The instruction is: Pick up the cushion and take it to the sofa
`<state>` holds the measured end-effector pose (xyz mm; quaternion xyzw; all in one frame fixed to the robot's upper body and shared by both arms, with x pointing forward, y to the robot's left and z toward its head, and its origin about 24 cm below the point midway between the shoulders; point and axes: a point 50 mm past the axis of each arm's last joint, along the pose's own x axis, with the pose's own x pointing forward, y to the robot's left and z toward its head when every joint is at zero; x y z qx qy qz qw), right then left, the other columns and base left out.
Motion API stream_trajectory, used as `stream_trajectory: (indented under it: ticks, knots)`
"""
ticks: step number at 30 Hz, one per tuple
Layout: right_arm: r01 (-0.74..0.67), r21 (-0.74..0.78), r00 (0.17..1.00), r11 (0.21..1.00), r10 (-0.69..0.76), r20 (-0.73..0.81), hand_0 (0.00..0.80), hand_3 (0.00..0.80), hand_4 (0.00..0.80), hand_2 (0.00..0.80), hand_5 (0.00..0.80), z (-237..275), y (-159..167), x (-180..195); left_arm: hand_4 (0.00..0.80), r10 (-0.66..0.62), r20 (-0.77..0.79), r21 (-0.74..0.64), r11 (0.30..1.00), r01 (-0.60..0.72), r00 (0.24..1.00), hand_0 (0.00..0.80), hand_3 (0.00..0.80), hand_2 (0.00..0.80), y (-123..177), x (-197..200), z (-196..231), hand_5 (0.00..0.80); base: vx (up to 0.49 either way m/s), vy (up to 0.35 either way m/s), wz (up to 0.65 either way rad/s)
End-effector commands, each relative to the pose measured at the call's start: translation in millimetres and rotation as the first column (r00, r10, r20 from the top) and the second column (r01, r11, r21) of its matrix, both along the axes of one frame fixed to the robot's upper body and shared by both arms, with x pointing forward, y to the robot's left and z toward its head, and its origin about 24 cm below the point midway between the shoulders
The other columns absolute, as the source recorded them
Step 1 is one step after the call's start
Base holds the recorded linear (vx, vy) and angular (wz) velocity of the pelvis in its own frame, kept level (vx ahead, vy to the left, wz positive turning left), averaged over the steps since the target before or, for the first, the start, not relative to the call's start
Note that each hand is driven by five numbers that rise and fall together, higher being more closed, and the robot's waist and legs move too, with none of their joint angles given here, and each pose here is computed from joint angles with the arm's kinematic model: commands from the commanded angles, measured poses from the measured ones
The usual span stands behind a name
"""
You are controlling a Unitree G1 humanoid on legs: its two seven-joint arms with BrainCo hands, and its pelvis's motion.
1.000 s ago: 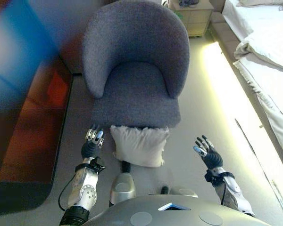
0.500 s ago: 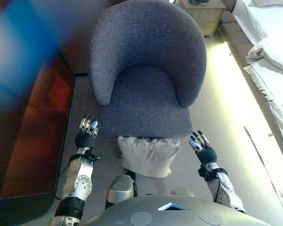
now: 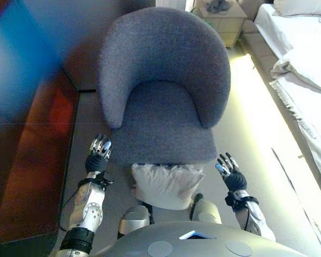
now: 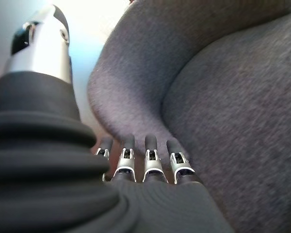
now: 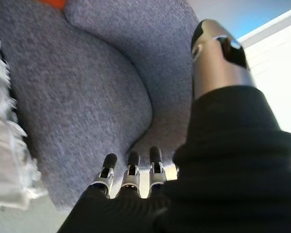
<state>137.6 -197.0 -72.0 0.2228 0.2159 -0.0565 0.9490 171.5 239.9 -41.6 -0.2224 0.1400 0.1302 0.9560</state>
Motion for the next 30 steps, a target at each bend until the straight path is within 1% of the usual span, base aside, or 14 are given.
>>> stream_trajectory:
  ticks: [1,3,6,9,14,16,19,21,23,25,30]
  knots:
    - [-0.014,0.003,0.992,1.000,0.014,0.123,0.000,0.000,0.000,0.000,0.000,18.3,-3.6,18.5,0.000,-0.017,0.140,0.035,0.999,0.013,0.990,0.000,0.000,0.000,0.6,14.4,29.0,0.000,0.154,-0.066,0.09]
    - [-0.024,-0.010,0.993,1.000,0.025,0.116,0.000,0.000,0.000,0.000,0.000,19.0,-5.0,18.8,0.000,-0.006,0.110,0.025,1.000,0.003,0.994,0.000,0.000,0.000,0.1,9.0,24.2,0.000,0.172,-0.061,0.11]
    - [-0.036,-0.014,0.992,0.999,0.037,0.118,0.000,0.000,0.000,0.000,0.000,20.7,-6.4,19.1,0.000,-0.012,0.083,0.045,0.999,0.008,0.996,0.000,0.000,0.000,3.1,6.1,20.6,0.000,0.130,-0.057,0.13]
    - [-0.058,-0.057,0.993,0.997,0.063,0.101,0.000,0.000,0.000,0.000,0.000,18.4,-6.3,18.6,0.000,-0.042,0.047,0.086,0.996,0.037,0.998,0.000,0.000,0.000,4.4,5.5,15.8,0.000,0.096,-0.059,0.09]
    - [-0.101,-0.134,0.992,0.986,0.109,0.058,0.000,0.000,0.000,0.000,0.000,15.6,-9.1,19.4,0.000,-0.119,-0.033,0.185,0.975,0.123,0.992,0.000,0.000,0.000,10.9,4.2,7.6,0.000,0.067,-0.100,0.18]
    - [-0.129,-0.153,0.990,0.980,0.137,0.045,0.000,0.000,0.000,0.000,0.000,15.5,-10.8,22.4,0.000,-0.145,-0.067,0.195,0.968,0.156,0.987,0.000,0.000,0.000,12.9,3.6,2.5,0.000,0.049,-0.074,0.21]
    - [-0.185,-0.192,0.982,0.964,0.189,0.004,0.000,0.000,0.000,0.000,0.000,13.9,-16.1,28.0,0.000,-0.130,-0.092,0.185,0.972,0.145,0.987,0.000,0.000,0.000,18.0,4.1,-2.9,0.000,0.077,0.011,0.16]
    - [-0.200,-0.253,0.979,0.947,0.202,-0.020,0.000,0.000,0.000,0.000,0.000,13.3,-21.8,38.4,0.000,-0.101,-0.083,0.166,0.980,0.114,0.991,0.000,0.000,0.000,17.7,8.3,-6.1,0.000,-0.043,0.163,0.22]
    - [-0.184,-0.309,0.981,0.933,0.195,0.006,0.000,0.000,0.000,0.000,0.000,19.2,-24.3,60.4,0.000,-0.091,-0.056,0.184,0.978,0.100,0.994,0.000,0.000,0.000,16.2,23.2,-4.4,0.000,-0.240,0.205,0.03]
    - [-0.151,-0.348,0.983,0.925,0.177,0.044,0.000,0.000,0.000,0.000,0.000,27.9,-24.2,81.2,0.000,-0.110,-0.021,0.204,0.973,0.112,0.994,0.000,0.000,0.000,9.8,42.6,0.7,0.000,-0.311,0.131,0.05]
    - [-0.140,-0.418,0.982,0.898,0.179,0.057,0.000,0.000,0.000,0.000,0.000,40.0,-25.6,101.9,0.000,-0.133,0.007,0.225,0.966,0.128,0.991,0.000,0.000,0.000,2.9,58.7,2.6,0.000,-0.085,0.103,0.19]
